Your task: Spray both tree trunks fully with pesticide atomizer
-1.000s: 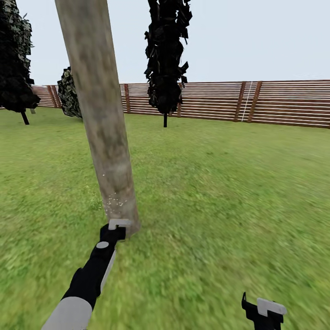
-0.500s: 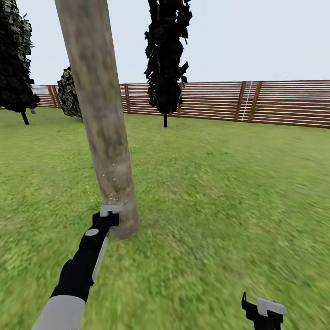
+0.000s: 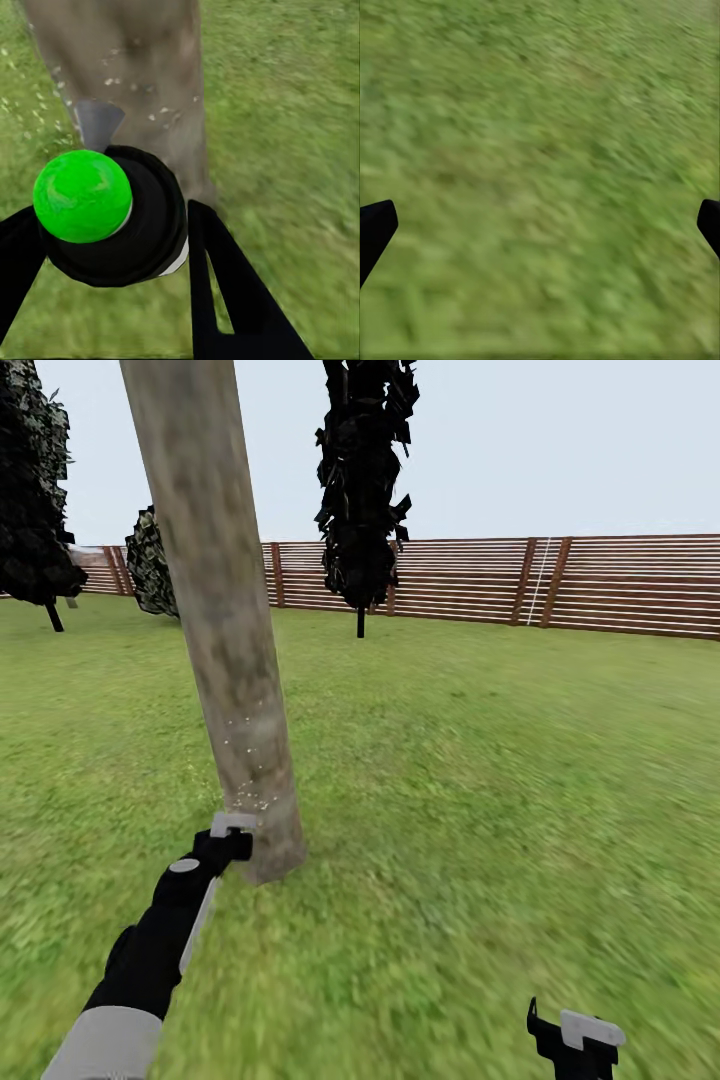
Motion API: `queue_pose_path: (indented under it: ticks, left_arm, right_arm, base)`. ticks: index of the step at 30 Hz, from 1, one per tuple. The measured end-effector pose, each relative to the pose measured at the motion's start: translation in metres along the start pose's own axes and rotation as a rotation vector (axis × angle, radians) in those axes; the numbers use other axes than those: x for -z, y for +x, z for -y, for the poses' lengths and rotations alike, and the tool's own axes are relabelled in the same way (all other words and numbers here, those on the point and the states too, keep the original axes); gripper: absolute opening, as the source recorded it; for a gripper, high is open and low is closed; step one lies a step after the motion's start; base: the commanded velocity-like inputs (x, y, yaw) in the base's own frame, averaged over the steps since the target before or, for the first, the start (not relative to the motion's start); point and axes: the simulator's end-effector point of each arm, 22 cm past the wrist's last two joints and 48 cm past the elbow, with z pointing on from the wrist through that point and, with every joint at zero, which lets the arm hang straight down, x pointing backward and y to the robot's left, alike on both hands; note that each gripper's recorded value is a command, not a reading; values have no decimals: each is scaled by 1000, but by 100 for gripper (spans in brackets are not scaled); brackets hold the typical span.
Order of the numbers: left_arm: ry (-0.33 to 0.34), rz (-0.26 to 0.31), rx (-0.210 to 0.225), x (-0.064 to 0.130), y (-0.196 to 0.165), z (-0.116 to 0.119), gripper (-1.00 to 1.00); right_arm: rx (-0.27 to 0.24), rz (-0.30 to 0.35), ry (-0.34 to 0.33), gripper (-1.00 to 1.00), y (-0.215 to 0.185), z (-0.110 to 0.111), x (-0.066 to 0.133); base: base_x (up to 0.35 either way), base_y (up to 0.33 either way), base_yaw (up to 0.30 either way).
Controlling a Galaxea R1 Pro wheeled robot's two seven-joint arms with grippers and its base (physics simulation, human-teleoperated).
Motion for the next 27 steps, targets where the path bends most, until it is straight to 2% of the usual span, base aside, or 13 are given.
queue_pose_path:
  ticks: [2, 4, 7, 10, 13, 18, 21, 23, 27]
  left_arm:
    - [-47, -15, 28, 0, 6, -30, -100]
    - [-64, -22, 41, 0, 11, -42, -100]
    - [-58, -30, 48, 0, 16, -38, -100]
    - [-37, -36, 33, -2, 18, -25, -100]
    - [-36, -37, 30, -2, 18, -24, -100]
    - [-69, -62, 25, -3, 32, -46, -100]
    - [-60, -122, 26, -8, 62, -42, -100]
    - [-40, -148, 31, -10, 73, -32, -100]
    - [-47, -159, 17, -10, 76, -49, -100]
  right_arm:
    - [0, 0, 0, 100, 0, 0, 0]
    - [1, 0, 0, 100, 0, 0, 0]
    - [0, 0, 0, 100, 0, 0, 0]
    - [0, 0, 0, 100, 0, 0, 0]
    - [0, 0, 0, 100, 0, 0, 0]
    - [0, 0, 0, 100, 0, 0, 0]
    - [0, 0, 0, 100, 0, 0, 0]
    - [0, 0, 0, 100, 0, 0, 0]
    - [0, 0, 0, 100, 0, 0, 0]
  base:
    - [0, 0, 0]
    - [0, 0, 0]
    - [54, 0, 0]
    - [283, 20, 0]
    - [309, 122, 0]
    - [83, 51, 25]
    - [4, 3, 230]
    - [0, 0, 122]
    - [74, 42, 6]
